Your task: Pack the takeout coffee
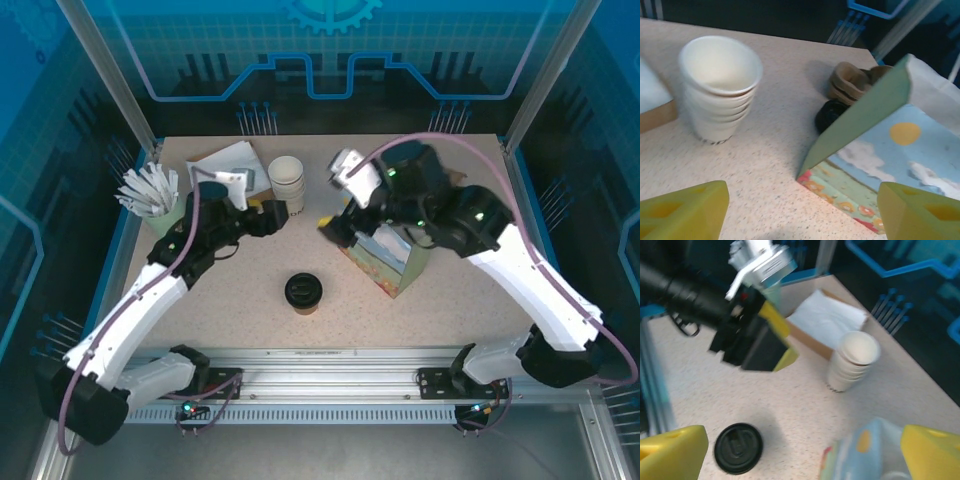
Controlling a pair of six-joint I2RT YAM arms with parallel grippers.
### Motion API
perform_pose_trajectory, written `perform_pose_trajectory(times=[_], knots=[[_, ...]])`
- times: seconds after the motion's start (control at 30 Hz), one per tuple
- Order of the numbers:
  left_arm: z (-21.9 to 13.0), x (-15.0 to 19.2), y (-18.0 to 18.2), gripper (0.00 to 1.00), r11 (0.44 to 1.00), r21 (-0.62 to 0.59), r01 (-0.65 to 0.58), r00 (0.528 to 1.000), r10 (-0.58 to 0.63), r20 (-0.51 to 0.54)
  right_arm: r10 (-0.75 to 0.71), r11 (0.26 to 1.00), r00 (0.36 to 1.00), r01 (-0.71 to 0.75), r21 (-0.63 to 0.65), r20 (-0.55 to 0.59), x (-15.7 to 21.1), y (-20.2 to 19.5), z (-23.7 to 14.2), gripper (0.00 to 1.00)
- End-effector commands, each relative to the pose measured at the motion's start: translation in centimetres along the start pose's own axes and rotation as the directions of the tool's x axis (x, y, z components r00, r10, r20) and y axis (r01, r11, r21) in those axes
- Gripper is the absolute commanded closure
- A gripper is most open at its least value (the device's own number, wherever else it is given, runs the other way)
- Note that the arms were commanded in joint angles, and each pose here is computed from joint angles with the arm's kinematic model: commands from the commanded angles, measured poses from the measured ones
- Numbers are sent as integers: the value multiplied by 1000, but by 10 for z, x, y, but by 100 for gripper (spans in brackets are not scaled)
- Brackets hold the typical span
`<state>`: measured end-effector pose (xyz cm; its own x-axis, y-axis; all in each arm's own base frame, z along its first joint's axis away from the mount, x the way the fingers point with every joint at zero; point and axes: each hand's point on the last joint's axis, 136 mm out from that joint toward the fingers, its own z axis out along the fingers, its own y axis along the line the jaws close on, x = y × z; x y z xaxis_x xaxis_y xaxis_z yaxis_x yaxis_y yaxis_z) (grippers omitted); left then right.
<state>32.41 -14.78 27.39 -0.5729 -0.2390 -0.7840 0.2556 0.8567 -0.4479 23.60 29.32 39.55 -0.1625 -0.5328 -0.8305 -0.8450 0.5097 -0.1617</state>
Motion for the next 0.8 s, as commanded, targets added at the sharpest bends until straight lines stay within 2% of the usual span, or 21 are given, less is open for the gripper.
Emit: perform_pose_trajectory(times=[0.0,0.1,0.23,0.33,0.53,0.77], knots=[[-19,12,32,18,988,-86,128,992,-127,8,-62,996,987,53,-70,-146,33,38,46,0],[-33,24,57,15,966,-147,213,977,-214,11,-63,991,963,30,-128,-262,67,65,77,0],[-47,38,84,12,925,-204,319,946,-323,15,-30,986,900,-44,-160,-434,114,84,111,0],[-54,48,96,11,902,-230,365,928,-373,8,-21,978,851,-90,-186,-524,137,97,129,0],[-60,58,104,11,893,-260,367,923,-384,-16,-39,978,741,-108,-177,-671,168,101,149,0],[-59,57,102,11,899,-241,365,925,-379,-13,-67,979,676,-97,-179,-734,183,103,164,0]])
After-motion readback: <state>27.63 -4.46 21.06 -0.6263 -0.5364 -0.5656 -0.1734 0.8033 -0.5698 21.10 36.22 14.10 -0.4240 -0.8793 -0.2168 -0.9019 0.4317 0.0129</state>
